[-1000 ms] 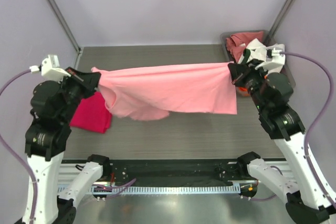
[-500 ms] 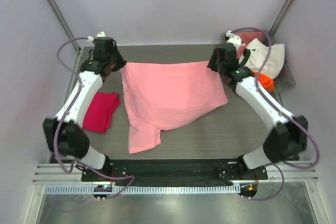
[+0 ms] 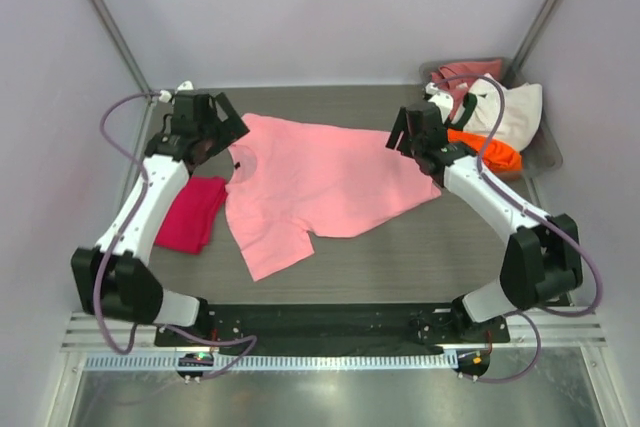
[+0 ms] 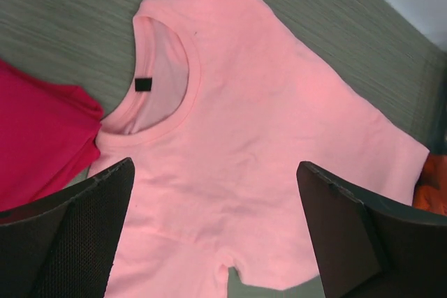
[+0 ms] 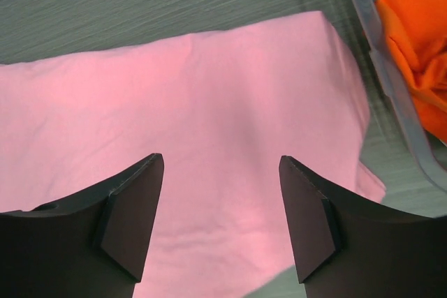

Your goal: Fold and stack the t-shirts

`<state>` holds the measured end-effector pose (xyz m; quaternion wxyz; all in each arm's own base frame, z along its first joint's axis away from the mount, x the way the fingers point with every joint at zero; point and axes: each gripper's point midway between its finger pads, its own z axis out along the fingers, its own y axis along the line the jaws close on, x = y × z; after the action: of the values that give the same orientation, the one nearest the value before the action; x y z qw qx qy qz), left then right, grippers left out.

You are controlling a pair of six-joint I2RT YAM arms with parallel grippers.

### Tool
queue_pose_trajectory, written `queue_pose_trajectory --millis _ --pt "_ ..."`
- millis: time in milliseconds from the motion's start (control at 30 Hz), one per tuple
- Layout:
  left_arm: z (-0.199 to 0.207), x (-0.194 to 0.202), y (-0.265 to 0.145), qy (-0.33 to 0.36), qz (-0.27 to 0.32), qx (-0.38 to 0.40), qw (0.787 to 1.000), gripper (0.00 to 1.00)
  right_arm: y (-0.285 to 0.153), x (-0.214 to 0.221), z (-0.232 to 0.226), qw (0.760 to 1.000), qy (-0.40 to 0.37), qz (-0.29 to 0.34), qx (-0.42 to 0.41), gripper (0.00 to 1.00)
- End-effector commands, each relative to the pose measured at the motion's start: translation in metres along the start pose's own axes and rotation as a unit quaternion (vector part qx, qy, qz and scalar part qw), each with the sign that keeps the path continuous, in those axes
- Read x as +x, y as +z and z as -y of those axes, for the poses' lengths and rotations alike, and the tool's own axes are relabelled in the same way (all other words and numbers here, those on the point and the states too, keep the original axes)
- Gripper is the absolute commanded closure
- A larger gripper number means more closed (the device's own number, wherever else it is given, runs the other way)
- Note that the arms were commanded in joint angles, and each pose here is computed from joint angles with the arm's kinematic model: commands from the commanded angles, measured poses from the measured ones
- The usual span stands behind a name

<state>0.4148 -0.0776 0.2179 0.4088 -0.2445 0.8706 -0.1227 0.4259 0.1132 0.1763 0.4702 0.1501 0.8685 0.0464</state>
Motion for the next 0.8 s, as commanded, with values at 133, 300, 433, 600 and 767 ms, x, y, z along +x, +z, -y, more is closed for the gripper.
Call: queue_pose_trajectory --millis 133,300,433,600,767 --pt "-0.041 0.086 -0.06 0.005 -0.071 0.028 0.997 0.06 -0.037 0.032 0.049 0.999 0.007 0.0 0.043 0.32" --pt "-0.056 0.137 -0.088 0.002 -0.11 0.056 0.992 0.08 -0.057 0.056 0.071 0.999 0.019 -0.003 0.05 0.32" --pt "-0.065 0.167 -0.093 -0.016 -0.133 0.072 0.988 0.07 -0.061 0.072 0.082 0.998 0.028 0.002 0.048 0.32" --pt "-0.072 0.209 -0.098 -0.022 -0.167 0.088 0.982 0.19 -0.058 0.098 0.101 0.996 0.03 -0.015 0.081 0.37" --pt "-0.079 0.237 -0.098 -0.012 -0.184 0.066 0.981 0.27 -0.054 0.106 0.106 0.995 0.038 -0.022 0.095 0.44"
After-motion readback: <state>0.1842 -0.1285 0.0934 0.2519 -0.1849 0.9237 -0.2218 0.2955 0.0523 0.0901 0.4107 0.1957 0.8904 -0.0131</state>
